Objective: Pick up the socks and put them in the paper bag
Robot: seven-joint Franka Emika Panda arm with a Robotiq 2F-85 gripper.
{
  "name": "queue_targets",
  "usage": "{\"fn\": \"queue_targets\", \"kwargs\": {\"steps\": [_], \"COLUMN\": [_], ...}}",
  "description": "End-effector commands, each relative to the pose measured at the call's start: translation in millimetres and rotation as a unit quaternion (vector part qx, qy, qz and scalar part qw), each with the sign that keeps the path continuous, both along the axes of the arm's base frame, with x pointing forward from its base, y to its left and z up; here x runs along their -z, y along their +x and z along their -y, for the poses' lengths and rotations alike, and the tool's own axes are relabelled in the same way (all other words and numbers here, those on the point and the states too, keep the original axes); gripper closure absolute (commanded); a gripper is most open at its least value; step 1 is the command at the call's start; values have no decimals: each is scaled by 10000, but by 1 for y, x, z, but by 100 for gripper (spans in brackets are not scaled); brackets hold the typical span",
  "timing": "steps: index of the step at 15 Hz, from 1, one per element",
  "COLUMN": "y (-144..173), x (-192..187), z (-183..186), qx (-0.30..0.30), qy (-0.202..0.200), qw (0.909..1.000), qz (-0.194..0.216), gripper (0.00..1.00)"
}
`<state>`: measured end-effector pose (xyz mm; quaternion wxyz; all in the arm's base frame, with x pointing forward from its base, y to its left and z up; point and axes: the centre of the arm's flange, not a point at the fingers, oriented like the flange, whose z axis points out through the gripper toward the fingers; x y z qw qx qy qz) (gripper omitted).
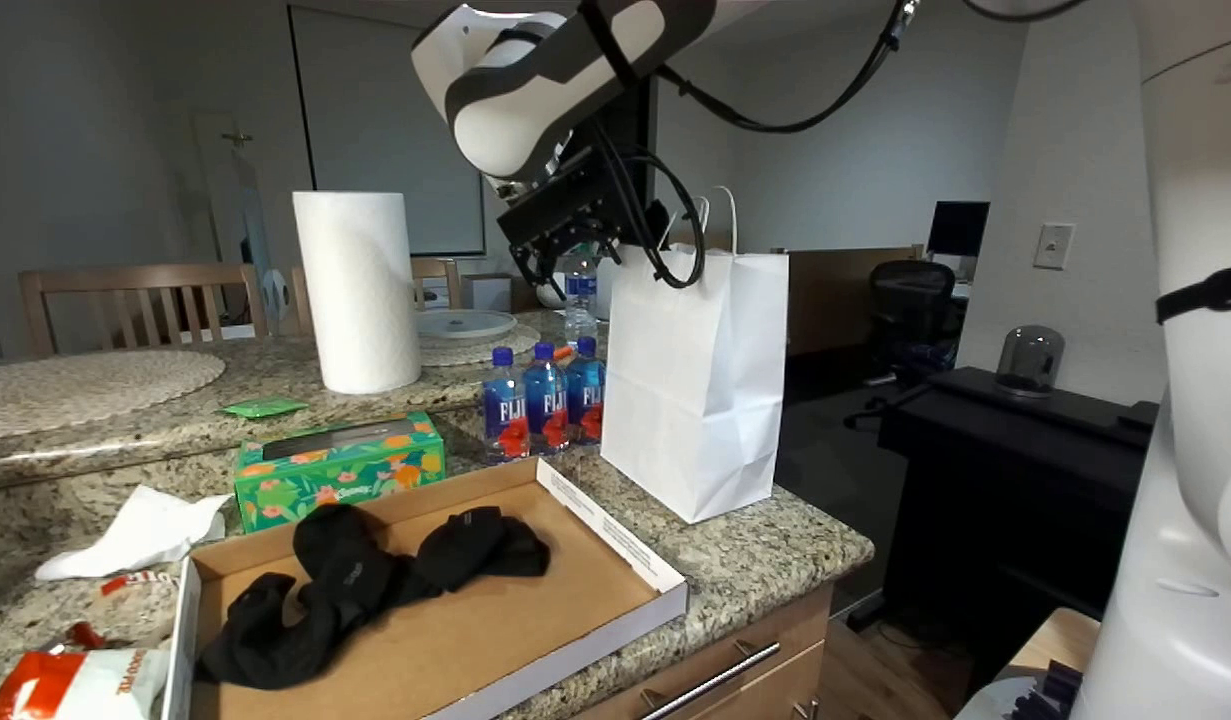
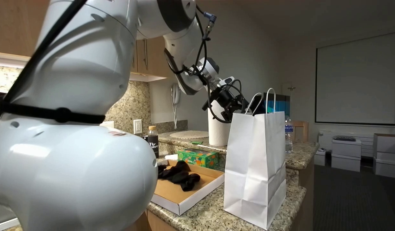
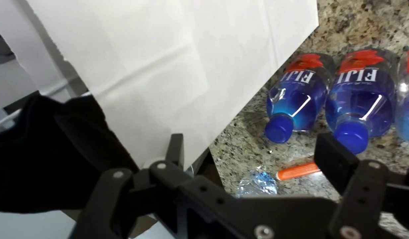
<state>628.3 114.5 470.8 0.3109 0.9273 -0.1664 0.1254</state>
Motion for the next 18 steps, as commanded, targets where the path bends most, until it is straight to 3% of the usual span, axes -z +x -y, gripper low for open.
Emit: {"fn": "queue_targets", "kwargs": {"steps": [1,6,18], "y": [5,-2,-24], "x": [-5,-17,-61], "z": [4,10,21], "qx": [510,841,967], "qy": [-237,-278,-140], "qw": [9984,9960,9944], "qz": [7,74,407], "gripper": [0,0,0]}}
